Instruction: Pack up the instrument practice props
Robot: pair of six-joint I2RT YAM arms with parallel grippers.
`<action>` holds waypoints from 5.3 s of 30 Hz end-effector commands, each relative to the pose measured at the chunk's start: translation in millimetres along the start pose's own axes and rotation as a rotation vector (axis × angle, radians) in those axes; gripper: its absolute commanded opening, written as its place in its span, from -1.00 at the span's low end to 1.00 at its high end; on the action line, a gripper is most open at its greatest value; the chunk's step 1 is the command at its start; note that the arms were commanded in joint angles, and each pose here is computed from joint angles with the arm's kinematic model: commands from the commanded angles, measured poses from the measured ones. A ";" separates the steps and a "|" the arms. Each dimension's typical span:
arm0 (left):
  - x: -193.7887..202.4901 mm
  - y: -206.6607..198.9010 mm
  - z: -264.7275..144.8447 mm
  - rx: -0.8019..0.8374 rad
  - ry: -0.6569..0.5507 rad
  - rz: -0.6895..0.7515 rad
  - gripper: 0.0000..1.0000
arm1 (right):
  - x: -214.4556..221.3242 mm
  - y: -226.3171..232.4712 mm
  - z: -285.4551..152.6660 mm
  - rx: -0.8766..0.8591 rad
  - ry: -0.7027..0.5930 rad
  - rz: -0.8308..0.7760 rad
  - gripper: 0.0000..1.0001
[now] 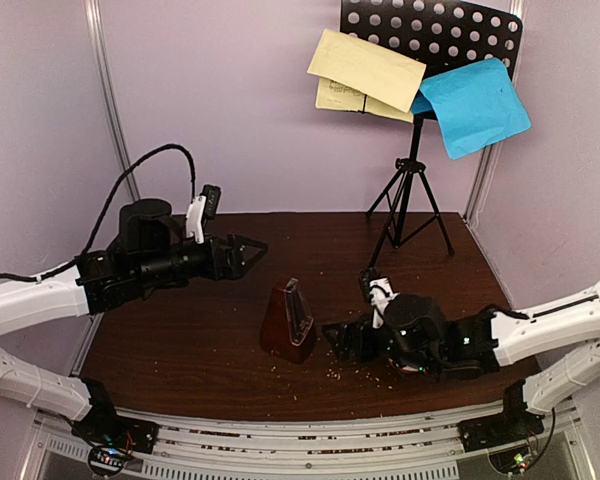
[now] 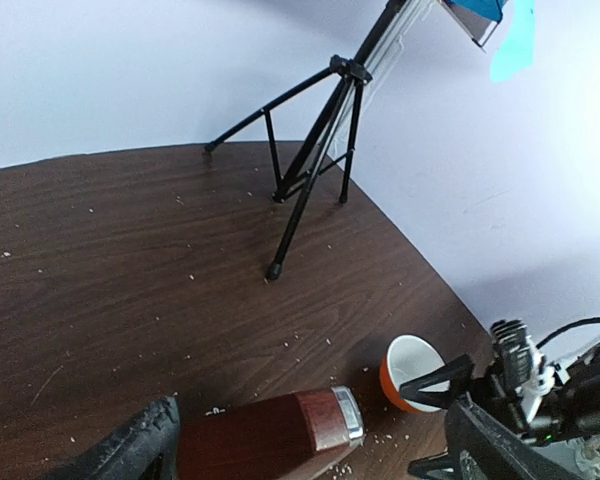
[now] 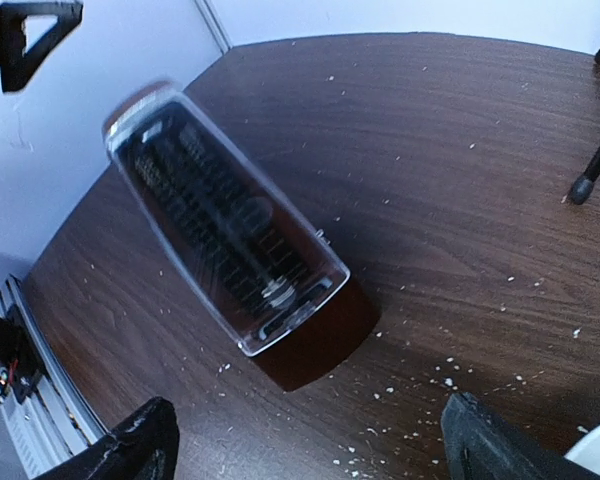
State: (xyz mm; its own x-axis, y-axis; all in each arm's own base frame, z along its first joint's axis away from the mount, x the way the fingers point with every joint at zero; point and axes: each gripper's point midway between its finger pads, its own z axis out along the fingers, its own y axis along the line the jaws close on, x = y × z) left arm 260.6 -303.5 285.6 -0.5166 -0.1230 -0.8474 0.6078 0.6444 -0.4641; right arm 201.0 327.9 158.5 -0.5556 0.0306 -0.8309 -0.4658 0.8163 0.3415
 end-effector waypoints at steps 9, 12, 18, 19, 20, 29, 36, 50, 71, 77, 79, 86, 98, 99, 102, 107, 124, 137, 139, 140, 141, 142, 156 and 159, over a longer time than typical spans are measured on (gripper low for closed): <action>3.5 -32.0 -9.7 0.204 0.032 0.030 0.95 | 43.9 44.8 51.7 -0.067 0.024 -0.235 0.89; 2.4 -32.4 -8.5 0.211 0.033 0.036 0.96 | 53.4 37.3 64.2 -0.043 0.054 -0.246 0.90; -1.6 -41.4 -4.3 0.258 0.063 0.051 0.96 | 56.8 18.6 86.9 0.004 0.080 -0.213 0.91; -1.6 -42.1 -3.5 0.264 0.068 0.054 0.96 | 56.0 14.3 90.4 0.021 0.081 -0.214 0.91; -2.0 -43.6 -2.9 0.276 0.075 0.057 0.96 | 55.9 8.8 93.1 0.041 0.083 -0.216 0.90; -8.2 -65.9 17.0 0.400 0.169 0.154 0.96 | 29.5 -55.5 109.5 0.146 0.078 -0.147 0.90; -7.5 -46.0 47.0 0.330 0.248 0.375 0.96 | 9.0 -52.3 100.3 0.086 0.047 -0.127 0.91; 37.3 -15.9 93.3 0.359 0.318 0.566 0.94 | 5.3 -31.4 47.7 -0.136 -0.029 0.019 0.97; 87.5 14.0 108.7 0.365 0.425 0.608 0.06 | 24.5 21.9 57.9 -0.163 -0.047 -0.131 0.99; 91.4 18.6 108.0 0.401 0.461 0.593 -0.22 | 25.1 24.7 60.5 -0.160 -0.065 -0.074 0.99; 89.9 19.5 107.4 0.420 0.470 0.573 -0.29 | 28.8 23.8 65.3 -0.114 -0.048 -0.082 0.99; 82.0 32.1 107.3 0.450 0.498 0.473 -0.40 | 42.1 14.9 69.6 0.000 -0.029 -0.085 1.00; 93.0 50.5 118.3 0.415 0.548 0.412 -0.44 | 61.6 7.3 100.6 0.081 0.053 -0.114 1.00; 93.3 52.0 118.8 0.409 0.549 0.412 -0.43 | 62.0 5.4 103.8 0.083 0.060 -0.112 1.00; 94.2 54.1 119.6 0.403 0.551 0.415 -0.44 | 65.4 -0.6 112.8 0.086 0.084 -0.110 1.00; 95.2 55.3 120.4 0.400 0.553 0.415 -0.44 | 70.2 -11.6 121.6 0.113 0.100 -0.144 1.00; 92.7 52.9 119.6 0.409 0.547 0.415 -0.44 | 65.5 -19.4 141.5 0.155 0.049 -0.254 1.00; 92.3 52.5 119.4 0.415 0.545 0.414 -0.45 | 51.6 -23.8 146.1 0.130 -0.043 -0.245 0.97; 92.7 52.1 119.3 0.416 0.546 0.415 -0.45 | 51.8 -25.3 147.9 0.136 -0.043 -0.242 0.94; 92.9 52.4 119.4 0.416 0.547 0.414 -0.45 | 52.1 -25.6 147.9 0.136 -0.042 -0.242 0.93; 92.6 52.3 119.2 0.416 0.546 0.414 -0.45 | 52.5 -25.7 148.1 0.135 -0.042 -0.241 0.91; 92.7 52.1 119.3 0.418 0.546 0.412 -0.45 | 52.8 -25.2 148.2 0.132 -0.041 -0.241 0.89; 91.8 50.4 118.6 0.423 0.544 0.412 -0.45 | 58.7 -25.9 152.1 0.119 -0.013 -0.238 0.93; 91.5 50.4 118.7 0.424 0.543 0.411 -0.45 | 59.4 -27.1 152.0 0.122 -0.010 -0.237 0.90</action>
State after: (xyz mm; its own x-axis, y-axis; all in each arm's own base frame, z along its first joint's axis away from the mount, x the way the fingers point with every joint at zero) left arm 320.5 -380.3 189.4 -0.2533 0.4542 -0.8541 0.9663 0.1610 -0.2010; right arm 281.4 399.4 43.2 -0.4223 -0.1506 -0.8938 -0.5061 0.8573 0.0947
